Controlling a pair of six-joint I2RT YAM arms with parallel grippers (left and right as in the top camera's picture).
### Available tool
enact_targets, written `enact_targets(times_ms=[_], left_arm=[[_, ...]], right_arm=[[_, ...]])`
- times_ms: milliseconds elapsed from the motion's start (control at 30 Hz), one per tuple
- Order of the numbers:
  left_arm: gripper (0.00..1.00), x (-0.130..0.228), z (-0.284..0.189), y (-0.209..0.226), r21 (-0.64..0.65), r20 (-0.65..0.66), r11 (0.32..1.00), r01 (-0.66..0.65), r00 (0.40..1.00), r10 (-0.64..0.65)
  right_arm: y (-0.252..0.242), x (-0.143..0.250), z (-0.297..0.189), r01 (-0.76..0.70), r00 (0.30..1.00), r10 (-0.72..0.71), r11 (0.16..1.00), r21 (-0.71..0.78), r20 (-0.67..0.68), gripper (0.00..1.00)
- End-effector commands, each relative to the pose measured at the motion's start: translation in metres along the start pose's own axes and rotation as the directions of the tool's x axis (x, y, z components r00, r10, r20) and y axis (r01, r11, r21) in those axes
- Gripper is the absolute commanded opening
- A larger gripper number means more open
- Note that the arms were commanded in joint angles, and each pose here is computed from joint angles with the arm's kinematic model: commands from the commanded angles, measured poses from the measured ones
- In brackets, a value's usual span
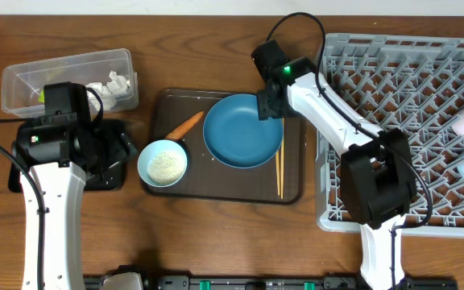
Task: Sort waste into correct bins and load items into the dishwasher rack
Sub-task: 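Reach the right gripper to the blue plate's edge on the tray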
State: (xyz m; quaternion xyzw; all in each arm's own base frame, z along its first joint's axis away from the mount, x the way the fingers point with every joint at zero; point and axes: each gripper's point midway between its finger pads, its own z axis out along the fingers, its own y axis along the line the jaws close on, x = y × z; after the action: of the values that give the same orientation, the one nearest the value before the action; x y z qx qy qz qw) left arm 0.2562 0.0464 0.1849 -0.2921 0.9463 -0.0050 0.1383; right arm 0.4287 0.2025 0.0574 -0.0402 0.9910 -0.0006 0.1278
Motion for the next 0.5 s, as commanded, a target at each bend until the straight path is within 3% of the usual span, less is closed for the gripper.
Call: enact_targets(times_ms=[0, 300, 467], left_arm=[[0.90, 0.001, 0.000, 0.000, 0.002, -0.009, 1.000, 0.012, 1.000, -0.012], [0.90, 0.001, 0.000, 0.000, 0.001, -0.011, 1.000, 0.012, 1.000, -0.012], [0.90, 0.001, 0.000, 0.000, 0.001, -0.011, 1.000, 0.012, 1.000, -0.012]], right_arm=[[-0.008, -0.004, 0.006, -0.021, 1.000, 0.021, 0.999, 0.024, 0.007, 0.56], [-0.005, 0.008, 0.032, -0.014, 0.998, 0.014, 1.000, 0.005, -0.065, 0.52], [-0.004, 0.016, 0.045, -0.009, 0.995, 0.010, 1.000, 0.009, -0.098, 0.37]])
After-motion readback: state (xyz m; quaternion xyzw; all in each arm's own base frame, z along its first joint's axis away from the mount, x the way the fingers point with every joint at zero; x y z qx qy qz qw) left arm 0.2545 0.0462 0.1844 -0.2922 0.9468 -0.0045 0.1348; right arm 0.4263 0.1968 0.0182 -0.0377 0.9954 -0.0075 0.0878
